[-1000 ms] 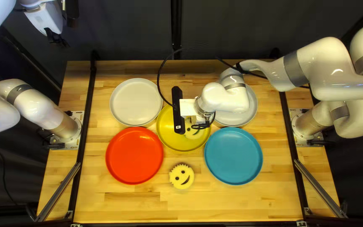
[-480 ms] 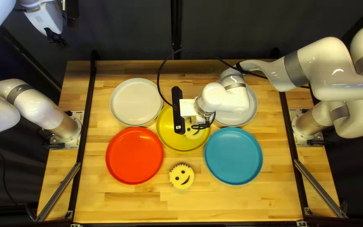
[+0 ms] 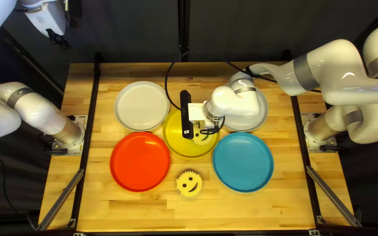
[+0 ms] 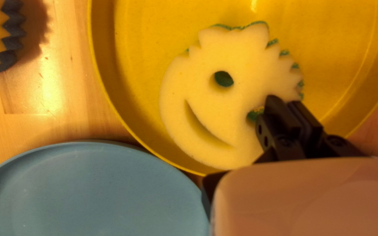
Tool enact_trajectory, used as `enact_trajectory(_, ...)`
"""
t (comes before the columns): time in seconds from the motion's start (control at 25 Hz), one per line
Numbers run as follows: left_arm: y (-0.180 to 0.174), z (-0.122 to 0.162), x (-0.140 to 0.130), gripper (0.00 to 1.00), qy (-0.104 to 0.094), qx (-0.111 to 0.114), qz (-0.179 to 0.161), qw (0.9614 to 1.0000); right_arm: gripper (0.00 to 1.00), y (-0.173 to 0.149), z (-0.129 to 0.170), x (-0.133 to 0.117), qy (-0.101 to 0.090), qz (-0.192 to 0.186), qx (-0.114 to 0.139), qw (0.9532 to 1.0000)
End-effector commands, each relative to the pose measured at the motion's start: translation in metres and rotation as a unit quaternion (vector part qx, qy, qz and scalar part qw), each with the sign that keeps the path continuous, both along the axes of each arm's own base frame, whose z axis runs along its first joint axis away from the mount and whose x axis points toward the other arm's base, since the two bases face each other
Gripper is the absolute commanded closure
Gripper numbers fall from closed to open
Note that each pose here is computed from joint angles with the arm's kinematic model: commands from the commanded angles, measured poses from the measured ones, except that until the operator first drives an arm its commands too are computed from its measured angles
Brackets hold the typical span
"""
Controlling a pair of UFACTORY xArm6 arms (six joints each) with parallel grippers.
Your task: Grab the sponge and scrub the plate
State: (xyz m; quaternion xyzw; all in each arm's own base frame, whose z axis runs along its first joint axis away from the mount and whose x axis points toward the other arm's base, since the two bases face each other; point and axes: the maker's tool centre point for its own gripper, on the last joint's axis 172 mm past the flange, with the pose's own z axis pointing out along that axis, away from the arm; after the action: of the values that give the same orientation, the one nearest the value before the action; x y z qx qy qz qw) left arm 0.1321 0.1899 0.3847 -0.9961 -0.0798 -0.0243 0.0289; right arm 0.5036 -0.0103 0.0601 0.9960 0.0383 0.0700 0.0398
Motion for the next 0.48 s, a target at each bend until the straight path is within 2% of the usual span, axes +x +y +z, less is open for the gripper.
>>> enact_trajectory(0.04,0.000,0.000,0.000,0.00,0.000,0.000,0.000,1.0000,1.00,-0.022,-0.003,-0.004,0.000,-0.002,-0.001,1.0000)
enact_trajectory(0.32,0.000,0.000,0.000,0.00,0.000,0.000,0.000,1.0000,1.00,-0.068,-0.008,-0.004,-0.005,-0.003,-0.009,0.9999)
enact_trajectory(0.48,0.000,0.000,0.000,0.00,0.000,0.000,0.000,1.0000,1.00,-0.081,-0.008,-0.001,-0.006,-0.001,-0.012,0.9999)
